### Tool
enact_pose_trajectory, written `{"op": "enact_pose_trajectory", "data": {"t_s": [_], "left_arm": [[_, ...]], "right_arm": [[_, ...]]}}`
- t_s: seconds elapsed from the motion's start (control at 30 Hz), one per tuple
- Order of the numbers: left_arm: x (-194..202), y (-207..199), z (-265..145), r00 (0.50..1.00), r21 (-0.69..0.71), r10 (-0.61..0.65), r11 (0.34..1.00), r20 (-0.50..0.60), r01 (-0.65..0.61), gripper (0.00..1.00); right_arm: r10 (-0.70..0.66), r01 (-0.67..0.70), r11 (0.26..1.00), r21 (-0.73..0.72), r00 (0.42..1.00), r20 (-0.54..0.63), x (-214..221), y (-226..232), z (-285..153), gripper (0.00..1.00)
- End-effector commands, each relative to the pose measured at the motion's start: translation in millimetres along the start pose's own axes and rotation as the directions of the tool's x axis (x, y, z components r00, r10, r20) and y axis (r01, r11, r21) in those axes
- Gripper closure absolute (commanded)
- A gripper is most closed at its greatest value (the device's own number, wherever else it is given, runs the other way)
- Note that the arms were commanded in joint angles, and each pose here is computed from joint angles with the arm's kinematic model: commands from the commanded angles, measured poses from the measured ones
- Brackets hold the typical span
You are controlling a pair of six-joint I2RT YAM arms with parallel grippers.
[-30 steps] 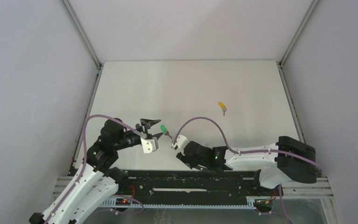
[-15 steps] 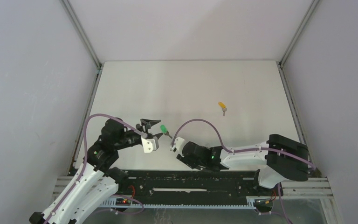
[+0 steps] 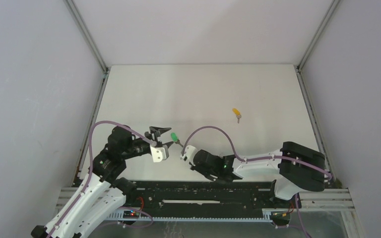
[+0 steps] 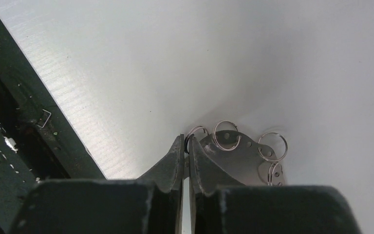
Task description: Put the keys on the keyring
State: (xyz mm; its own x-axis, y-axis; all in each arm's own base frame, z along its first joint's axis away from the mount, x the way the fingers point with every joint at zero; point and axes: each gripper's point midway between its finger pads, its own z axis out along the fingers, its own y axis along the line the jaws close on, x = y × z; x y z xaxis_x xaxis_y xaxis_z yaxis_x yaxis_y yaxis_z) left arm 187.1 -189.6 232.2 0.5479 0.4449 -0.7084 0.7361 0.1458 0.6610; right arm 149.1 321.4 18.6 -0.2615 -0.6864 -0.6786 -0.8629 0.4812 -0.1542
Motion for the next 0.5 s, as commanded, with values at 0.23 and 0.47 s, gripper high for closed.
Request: {"op": "enact_pose_trajectory", "data": {"t_s": [0.23, 0.47], "left_arm": [[-18.5, -6.2, -7.9, 0.997, 0.045, -0.059, 0.997, 0.045, 0.057, 0.20], [-13.5, -49.3, -7.1, 0.983, 0.247, -0.180, 0.954, 0.022, 0.169, 0.19]], "right_arm": [[0.060, -0.053, 0.997, -0.052, 0.988, 0.140, -44.4, -15.3, -27.1, 1.00], [0.169, -0.096, 0.970, -0.224, 0.928, 0.332, -87.7, -17.2, -71.5, 1.00]]}}
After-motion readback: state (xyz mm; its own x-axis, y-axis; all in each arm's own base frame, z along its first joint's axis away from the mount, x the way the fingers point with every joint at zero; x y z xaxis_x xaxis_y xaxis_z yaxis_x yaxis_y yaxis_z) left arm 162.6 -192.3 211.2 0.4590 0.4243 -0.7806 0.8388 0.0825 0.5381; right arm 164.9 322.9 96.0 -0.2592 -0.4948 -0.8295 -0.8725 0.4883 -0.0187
